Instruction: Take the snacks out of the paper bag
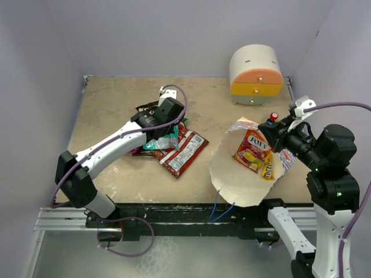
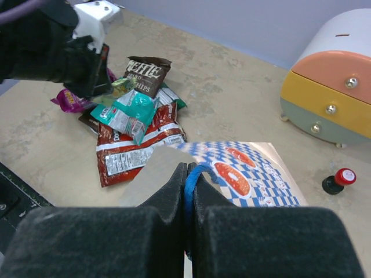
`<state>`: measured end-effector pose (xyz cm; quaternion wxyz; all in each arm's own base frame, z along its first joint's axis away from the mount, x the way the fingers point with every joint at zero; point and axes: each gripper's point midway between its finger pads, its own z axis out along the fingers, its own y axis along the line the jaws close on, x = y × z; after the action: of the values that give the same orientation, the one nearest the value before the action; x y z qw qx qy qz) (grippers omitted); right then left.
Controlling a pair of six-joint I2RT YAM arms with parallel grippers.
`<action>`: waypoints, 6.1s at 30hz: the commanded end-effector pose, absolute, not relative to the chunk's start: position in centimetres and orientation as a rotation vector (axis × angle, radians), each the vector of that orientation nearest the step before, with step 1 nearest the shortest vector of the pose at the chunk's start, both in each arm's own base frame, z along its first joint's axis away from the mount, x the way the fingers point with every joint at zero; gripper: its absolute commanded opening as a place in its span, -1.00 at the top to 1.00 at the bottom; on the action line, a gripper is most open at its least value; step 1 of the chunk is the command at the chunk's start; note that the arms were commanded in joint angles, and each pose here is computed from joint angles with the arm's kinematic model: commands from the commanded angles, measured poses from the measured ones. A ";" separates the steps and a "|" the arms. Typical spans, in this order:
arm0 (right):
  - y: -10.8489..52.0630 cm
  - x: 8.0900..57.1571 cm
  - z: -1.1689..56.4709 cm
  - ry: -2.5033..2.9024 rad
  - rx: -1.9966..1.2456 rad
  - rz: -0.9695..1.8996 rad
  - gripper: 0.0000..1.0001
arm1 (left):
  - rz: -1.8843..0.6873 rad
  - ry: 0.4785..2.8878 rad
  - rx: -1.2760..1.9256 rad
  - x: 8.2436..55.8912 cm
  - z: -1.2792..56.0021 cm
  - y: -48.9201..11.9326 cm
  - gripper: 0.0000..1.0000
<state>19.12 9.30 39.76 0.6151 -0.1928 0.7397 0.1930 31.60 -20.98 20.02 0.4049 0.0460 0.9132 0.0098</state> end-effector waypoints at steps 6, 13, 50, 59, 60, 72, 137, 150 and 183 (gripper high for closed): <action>8.4 17.8 41.4 1.670 -0.439 0.379 1.00 | 0.133 2.259 -0.020 38.2 16.6 -18.8 1.00; 8.4 17.6 41.3 1.678 -0.436 0.383 1.00 | 0.061 2.320 -0.060 37.5 14.9 -18.9 0.23; 9.3 17.5 42.7 1.603 -0.354 0.485 1.00 | -1.102 1.596 0.952 8.8 31.2 -43.0 -0.41; 9.6 17.2 43.5 1.627 -0.336 0.519 1.00 | -0.807 1.550 1.031 13.2 23.8 -51.4 0.24; 9.5 17.2 43.5 1.633 -0.335 0.516 1.00 | -0.791 1.556 1.027 13.6 23.1 -52.2 0.30; 9.9 16.8 43.4 1.668 -0.346 0.549 1.00 | -0.679 1.723 0.847 20.5 15.9 -56.4 0.43; 4.9 18.9 43.8 1.648 -0.099 0.286 1.00 | -0.704 1.763 1.032 21.6 18.7 -53.0 1.00; 3.8 22.5 42.6 1.676 -0.065 0.211 1.00 | -1.014 1.646 1.276 13.4 26.4 -47.7 1.00; 2.6 18.3 42.3 1.597 -0.086 0.129 1.00 | -0.112 1.824 0.172 31.3 39.3 -19.1 1.00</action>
<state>17.46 2.83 41.16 0.6796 -0.0370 0.7294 0.0686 28.45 -23.25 42.20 0.6453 0.1537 0.7417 -0.0993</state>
